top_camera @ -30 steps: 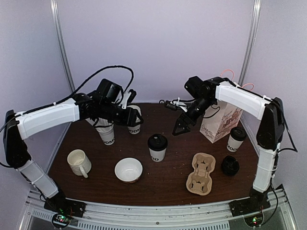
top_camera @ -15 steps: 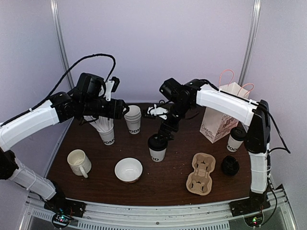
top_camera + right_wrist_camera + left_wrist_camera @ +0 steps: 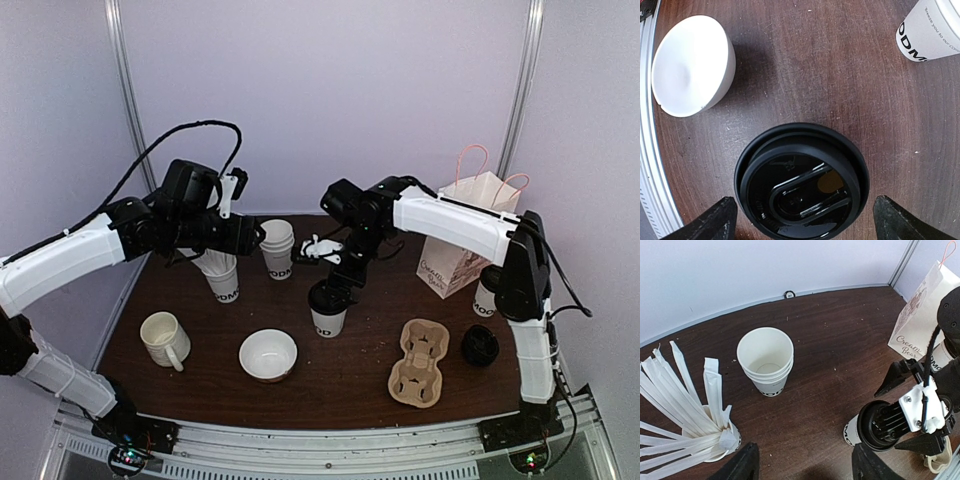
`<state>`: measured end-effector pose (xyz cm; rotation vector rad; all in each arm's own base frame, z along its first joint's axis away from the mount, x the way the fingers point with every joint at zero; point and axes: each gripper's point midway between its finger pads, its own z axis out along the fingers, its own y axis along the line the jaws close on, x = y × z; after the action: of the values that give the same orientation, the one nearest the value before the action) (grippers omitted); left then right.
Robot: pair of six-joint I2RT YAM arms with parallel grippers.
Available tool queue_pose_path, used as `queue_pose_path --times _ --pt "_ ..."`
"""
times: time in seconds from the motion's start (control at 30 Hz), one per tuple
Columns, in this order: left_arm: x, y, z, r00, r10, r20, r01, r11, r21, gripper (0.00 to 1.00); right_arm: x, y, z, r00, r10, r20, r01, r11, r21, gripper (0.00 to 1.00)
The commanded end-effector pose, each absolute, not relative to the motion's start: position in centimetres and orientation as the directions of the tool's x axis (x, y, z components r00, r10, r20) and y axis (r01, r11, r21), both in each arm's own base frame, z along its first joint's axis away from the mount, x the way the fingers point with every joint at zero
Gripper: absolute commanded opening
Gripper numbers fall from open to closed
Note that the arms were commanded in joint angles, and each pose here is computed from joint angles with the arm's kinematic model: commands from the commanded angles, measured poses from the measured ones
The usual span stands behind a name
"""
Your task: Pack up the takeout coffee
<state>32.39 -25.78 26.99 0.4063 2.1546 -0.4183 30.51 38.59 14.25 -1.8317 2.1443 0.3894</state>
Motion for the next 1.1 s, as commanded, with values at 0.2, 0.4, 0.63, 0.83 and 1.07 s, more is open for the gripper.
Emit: queue_pose_path --times 0.2,0.4,0.63,0.83,1.07 --pt "32.2 -25.2 27.9 -0.532 0.141 -0.835 0.431 0.894 -0.124 0.66 30.1 39.7 13.4 -0.156 -0.917 -0.368 -0.988 0.145 0.056 0.78" --pt "32.1 -24.9 28.6 -0.521 0.14 -0.842 0.429 0.896 -0.117 0.66 30.4 40.4 14.0 -0.143 -0.91 -0.388 -0.989 0.144 0.027 0.72" --pt "31.5 -23.7 30.5 -0.489 0.116 -0.865 0.413 0.904 -0.112 0.66 31.5 43.7 17.0 -0.125 -0.862 -0.491 -0.989 0.147 -0.006 0.7" --pt "30.7 -21.7 32.7 -0.433 0.074 -0.899 0.376 0.921 -0.105 0.66 31.9 47.3 18.0 -0.098 -0.818 -0.567 -0.989 0.143 -0.036 0.71" --pt "29.8 -20.3 33.4 -0.408 0.063 -0.911 0.357 0.929 -0.096 0.66 32.1 51.5 18.4 -0.098 -0.75 -0.654 -0.985 0.169 -0.046 0.71"
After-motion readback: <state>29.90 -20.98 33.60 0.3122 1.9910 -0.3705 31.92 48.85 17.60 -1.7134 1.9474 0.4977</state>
